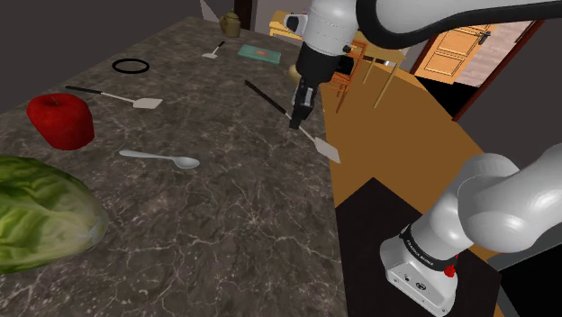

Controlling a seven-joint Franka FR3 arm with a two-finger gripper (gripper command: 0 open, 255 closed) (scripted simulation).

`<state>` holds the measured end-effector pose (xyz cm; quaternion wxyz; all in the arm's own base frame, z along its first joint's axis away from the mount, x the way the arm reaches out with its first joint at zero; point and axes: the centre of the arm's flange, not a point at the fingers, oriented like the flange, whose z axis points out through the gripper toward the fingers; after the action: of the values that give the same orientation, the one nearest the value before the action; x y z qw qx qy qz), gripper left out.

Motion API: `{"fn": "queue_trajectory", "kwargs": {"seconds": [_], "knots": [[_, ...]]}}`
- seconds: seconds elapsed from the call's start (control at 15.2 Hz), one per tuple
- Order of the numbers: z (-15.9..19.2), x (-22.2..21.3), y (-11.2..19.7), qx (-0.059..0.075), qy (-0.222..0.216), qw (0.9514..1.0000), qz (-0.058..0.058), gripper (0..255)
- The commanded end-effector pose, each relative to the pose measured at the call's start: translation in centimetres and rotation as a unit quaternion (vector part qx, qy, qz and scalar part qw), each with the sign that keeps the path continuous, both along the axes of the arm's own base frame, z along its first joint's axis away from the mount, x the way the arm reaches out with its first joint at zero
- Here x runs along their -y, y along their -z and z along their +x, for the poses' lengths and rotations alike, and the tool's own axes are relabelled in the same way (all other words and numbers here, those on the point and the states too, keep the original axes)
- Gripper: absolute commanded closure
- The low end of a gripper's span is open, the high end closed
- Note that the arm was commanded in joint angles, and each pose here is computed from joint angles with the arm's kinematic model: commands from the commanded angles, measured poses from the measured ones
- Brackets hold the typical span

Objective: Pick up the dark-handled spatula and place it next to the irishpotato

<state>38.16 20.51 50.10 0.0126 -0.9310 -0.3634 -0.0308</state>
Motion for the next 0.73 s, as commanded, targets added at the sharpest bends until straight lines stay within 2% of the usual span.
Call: {"fn": "queue_trajectory", "kwargs": {"seconds": [0.0,0.66], "knots": [[1.8,1.9,-0.1,0.000,-0.001,1.0000,0.000,255],[10.0,12.3,-0.1,0.000,-0.001,1.0000,0.000,255]]}}
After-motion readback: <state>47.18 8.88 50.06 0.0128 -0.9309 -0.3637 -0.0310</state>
